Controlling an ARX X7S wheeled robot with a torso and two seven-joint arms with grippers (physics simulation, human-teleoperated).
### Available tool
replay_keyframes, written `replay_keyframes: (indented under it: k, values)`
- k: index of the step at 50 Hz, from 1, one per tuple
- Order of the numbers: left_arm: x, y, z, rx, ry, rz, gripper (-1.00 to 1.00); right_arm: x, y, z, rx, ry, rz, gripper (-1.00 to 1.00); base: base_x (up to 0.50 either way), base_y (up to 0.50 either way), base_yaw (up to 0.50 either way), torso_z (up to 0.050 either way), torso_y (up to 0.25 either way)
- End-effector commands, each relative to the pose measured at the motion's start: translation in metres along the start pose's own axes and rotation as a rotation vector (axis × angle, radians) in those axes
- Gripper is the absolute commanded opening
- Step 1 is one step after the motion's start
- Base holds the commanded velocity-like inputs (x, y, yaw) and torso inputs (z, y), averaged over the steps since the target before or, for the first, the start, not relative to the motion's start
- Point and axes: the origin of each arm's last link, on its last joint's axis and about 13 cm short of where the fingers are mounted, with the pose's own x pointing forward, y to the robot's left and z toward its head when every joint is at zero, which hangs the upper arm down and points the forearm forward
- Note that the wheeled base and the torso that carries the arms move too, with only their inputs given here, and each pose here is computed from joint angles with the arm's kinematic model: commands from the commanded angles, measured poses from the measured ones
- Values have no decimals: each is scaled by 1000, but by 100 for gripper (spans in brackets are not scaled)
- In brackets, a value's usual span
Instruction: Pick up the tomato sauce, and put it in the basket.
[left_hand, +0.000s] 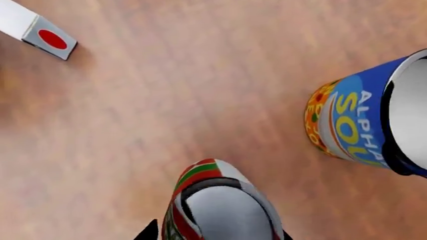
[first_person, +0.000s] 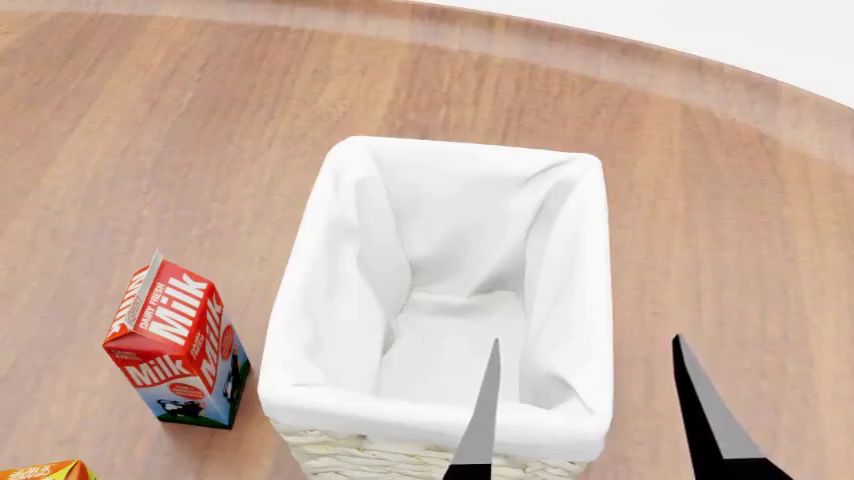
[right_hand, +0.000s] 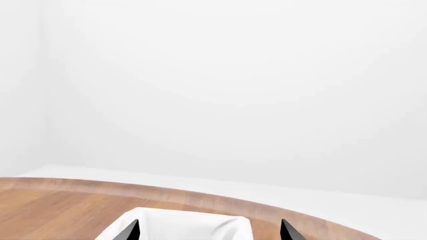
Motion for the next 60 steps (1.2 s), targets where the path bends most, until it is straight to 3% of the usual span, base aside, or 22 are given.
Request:
replay_keyframes:
  k: [1, 16, 27, 36, 60]
  values:
    - [7, 2, 2, -11, -35, -29, -100, 3, -1, 1, 0, -24, -5, 100, 0, 0, 0, 0, 0]
    - [3, 2, 4, -6, -45, -20, -100, 3, 0, 0, 1, -22, -3, 100, 0, 0, 0, 0, 0]
    - [-11, 8, 21, -14, -111, 12, -100, 3, 0, -1, 2, -21, 0, 100, 0, 0, 0, 0, 0]
    - [-38, 19, 43, -7, -195, 72, -100, 4, 1, -1, 3, -21, 4, 100, 0, 0, 0, 0, 0]
    - [-95, 22, 90, 25, -457, 107, -100, 4, 0, 1, 5, -23, 0, 100, 0, 0, 0, 0, 0]
